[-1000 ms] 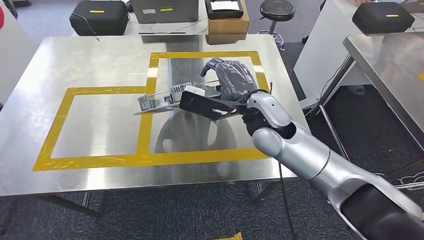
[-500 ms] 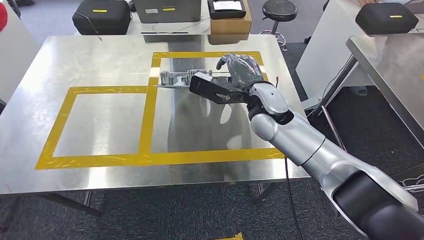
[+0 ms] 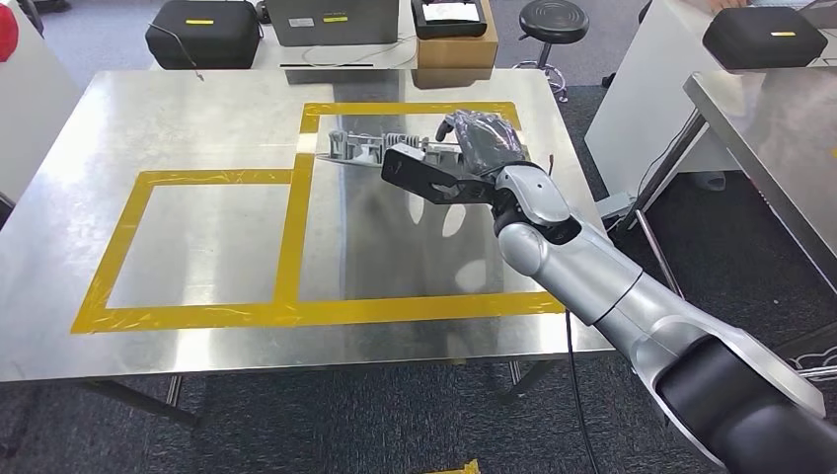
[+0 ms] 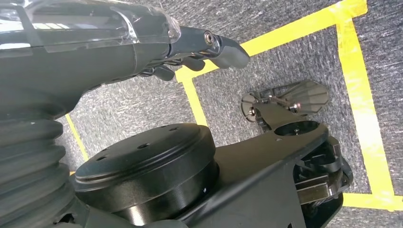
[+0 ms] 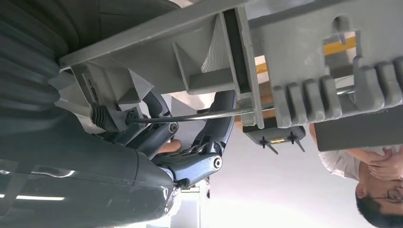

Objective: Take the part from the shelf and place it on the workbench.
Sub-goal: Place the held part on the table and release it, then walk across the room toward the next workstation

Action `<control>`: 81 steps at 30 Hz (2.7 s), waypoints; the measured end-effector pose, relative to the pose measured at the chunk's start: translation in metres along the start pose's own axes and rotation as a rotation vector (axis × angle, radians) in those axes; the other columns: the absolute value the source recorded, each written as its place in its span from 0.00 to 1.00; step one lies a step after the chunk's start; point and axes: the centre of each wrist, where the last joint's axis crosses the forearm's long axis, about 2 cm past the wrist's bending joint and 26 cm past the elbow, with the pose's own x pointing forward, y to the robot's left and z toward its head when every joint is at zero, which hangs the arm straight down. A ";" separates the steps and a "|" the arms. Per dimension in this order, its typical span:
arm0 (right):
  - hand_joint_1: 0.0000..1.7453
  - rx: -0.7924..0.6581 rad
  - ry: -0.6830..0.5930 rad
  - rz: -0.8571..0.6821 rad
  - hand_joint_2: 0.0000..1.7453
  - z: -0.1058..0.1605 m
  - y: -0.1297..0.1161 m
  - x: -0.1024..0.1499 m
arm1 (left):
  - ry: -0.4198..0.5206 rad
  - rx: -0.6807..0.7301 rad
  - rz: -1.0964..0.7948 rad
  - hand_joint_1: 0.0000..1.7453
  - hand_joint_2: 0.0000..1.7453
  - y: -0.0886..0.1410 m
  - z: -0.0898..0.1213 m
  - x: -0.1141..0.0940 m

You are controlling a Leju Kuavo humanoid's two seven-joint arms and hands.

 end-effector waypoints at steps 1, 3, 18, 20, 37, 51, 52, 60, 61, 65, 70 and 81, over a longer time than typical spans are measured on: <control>1.00 0.001 0.002 0.001 1.00 0.000 0.000 0.000 | 0.000 0.000 0.000 0.00 1.00 0.000 0.000 0.000; 1.00 0.003 0.005 0.002 1.00 0.000 0.001 -0.001 | 0.000 0.000 0.000 0.00 1.00 0.000 0.000 0.000; 0.00 0.145 -0.101 -0.035 1.00 0.002 0.008 0.013 | 0.002 -0.007 -0.011 0.00 0.00 0.000 0.000 0.000; 0.00 0.220 -0.161 -0.064 1.00 0.004 0.011 0.024 | 0.005 -0.015 -0.010 0.00 0.00 0.000 0.000 0.000; 0.00 0.728 -0.443 -0.468 1.00 0.011 0.001 0.095 | 0.008 -0.031 -0.018 0.00 0.00 0.001 0.000 0.000; 0.00 0.777 -0.429 -0.414 1.00 0.012 -0.001 0.103 | 0.012 -0.029 -0.020 0.00 0.00 0.002 0.000 -0.001; 0.00 0.768 -0.420 -0.401 1.00 0.012 -0.002 0.103 | 0.012 -0.029 -0.019 0.00 0.00 0.002 0.000 -0.001; 0.00 0.576 -0.279 -0.410 1.00 0.003 -0.032 0.074 | 0.037 -0.030 -0.020 0.00 0.00 0.002 0.001 -0.008; 0.00 0.531 -0.248 -0.419 1.00 0.002 -0.039 0.063 | 0.042 -0.030 -0.020 0.00 0.00 0.001 0.001 -0.010; 0.00 0.354 -0.126 -0.480 1.00 0.005 -0.059 0.009 | 0.043 -0.029 -0.021 0.00 0.00 0.001 0.002 -0.017; 0.00 0.117 0.074 -0.683 1.00 0.041 -0.050 -0.115 | 0.020 -0.031 -0.013 0.00 0.00 -0.005 0.003 -0.020; 0.00 -0.235 0.255 -0.839 1.00 0.173 -0.062 -0.265 | 0.048 -0.051 0.008 0.00 0.00 -0.016 0.004 -0.022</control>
